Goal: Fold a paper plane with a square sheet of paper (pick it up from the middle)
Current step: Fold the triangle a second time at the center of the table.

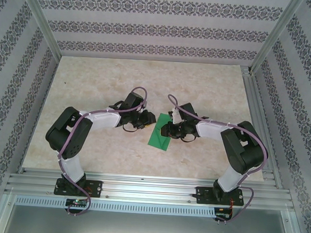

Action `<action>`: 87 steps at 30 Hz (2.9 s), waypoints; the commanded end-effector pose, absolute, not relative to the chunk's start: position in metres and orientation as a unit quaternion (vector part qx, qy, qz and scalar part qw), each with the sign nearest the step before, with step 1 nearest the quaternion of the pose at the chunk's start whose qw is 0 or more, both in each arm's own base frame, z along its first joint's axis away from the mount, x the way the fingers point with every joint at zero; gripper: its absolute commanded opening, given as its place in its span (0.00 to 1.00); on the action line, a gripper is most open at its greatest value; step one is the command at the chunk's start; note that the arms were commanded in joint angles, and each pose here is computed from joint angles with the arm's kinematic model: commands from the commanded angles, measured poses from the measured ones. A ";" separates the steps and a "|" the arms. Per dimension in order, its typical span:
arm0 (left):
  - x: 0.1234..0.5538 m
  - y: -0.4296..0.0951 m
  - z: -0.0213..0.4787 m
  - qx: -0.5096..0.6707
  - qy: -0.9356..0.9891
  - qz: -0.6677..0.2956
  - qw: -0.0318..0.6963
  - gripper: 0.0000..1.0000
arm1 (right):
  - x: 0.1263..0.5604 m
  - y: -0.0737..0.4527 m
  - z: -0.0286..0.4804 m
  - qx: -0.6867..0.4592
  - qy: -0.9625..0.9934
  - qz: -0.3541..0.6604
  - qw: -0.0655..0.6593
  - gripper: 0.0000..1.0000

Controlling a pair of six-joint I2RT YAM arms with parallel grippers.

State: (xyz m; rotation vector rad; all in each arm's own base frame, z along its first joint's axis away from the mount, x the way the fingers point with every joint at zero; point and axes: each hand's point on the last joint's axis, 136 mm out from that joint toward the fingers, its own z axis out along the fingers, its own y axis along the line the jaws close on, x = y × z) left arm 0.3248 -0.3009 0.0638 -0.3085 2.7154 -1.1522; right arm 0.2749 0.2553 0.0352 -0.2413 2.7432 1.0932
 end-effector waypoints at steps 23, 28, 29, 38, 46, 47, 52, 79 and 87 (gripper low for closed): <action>0.308 -0.344 0.044 -0.086 0.907 -0.409 0.043 0.16 | 0.282 0.241 0.034 -0.081 0.914 0.387 0.088 0.26; 0.310 -0.345 0.039 -0.094 0.908 -0.407 0.042 0.15 | 0.276 0.239 0.052 -0.083 0.909 0.394 0.103 0.37; 0.311 -0.345 0.039 -0.094 0.907 -0.408 0.043 0.15 | 0.274 0.239 0.054 -0.084 0.909 0.395 0.102 0.39; 0.311 -0.342 0.054 -0.085 0.907 -0.409 0.057 0.21 | 0.274 0.230 0.041 -0.077 0.922 0.367 0.096 0.11; 0.323 -0.288 0.099 -0.096 0.924 -0.333 0.162 0.46 | 0.275 0.228 0.031 -0.083 0.928 0.354 0.084 0.09; 0.324 -0.283 0.103 -0.100 0.923 -0.330 0.171 0.47 | 0.275 0.227 0.030 -0.083 0.928 0.353 0.084 0.09; 0.326 -0.265 0.111 -0.121 0.922 -0.312 0.197 0.47 | 0.275 0.226 0.028 -0.083 0.930 0.349 0.077 0.09; 0.305 -0.353 0.076 -0.050 0.911 -0.401 0.080 0.22 | 0.282 0.224 0.027 -0.095 0.935 0.334 0.075 0.13; 0.300 -0.357 0.061 -0.056 0.919 -0.384 0.066 0.18 | 0.286 0.226 0.028 -0.097 0.933 0.338 0.077 0.13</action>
